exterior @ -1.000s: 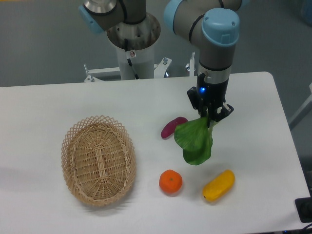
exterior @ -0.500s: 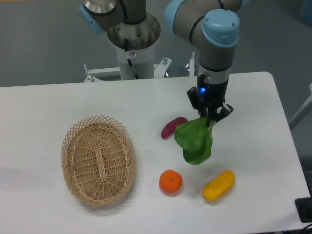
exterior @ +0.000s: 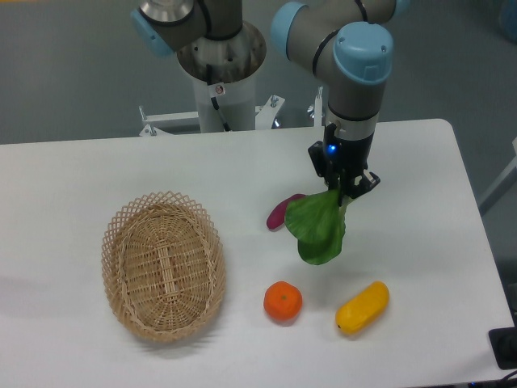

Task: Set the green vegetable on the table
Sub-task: 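Hold the green bok choy in the gripper above the table, then lower the held bok choy onto the table beside the yellow vegetable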

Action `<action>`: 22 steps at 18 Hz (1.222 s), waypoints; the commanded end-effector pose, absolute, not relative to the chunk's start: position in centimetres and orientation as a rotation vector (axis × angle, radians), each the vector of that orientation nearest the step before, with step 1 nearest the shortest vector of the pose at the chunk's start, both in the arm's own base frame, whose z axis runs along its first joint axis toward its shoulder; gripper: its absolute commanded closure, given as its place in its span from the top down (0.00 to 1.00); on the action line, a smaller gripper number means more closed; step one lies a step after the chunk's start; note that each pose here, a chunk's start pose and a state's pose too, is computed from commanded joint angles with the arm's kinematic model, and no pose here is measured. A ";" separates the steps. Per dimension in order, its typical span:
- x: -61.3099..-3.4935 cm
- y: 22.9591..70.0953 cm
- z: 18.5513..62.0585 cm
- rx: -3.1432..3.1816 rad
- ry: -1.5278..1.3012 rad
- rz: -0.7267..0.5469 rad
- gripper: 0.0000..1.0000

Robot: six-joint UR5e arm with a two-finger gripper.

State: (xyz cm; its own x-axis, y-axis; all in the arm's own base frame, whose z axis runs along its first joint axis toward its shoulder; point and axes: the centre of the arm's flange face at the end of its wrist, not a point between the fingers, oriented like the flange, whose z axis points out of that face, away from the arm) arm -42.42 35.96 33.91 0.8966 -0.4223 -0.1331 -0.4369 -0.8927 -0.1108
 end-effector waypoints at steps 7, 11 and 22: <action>-47.1 36.6 26.6 -2.903 0.706 0.240 0.29; -47.1 38.9 23.0 -2.894 0.718 0.233 0.29; -46.5 39.8 22.2 -2.890 0.711 0.251 1.00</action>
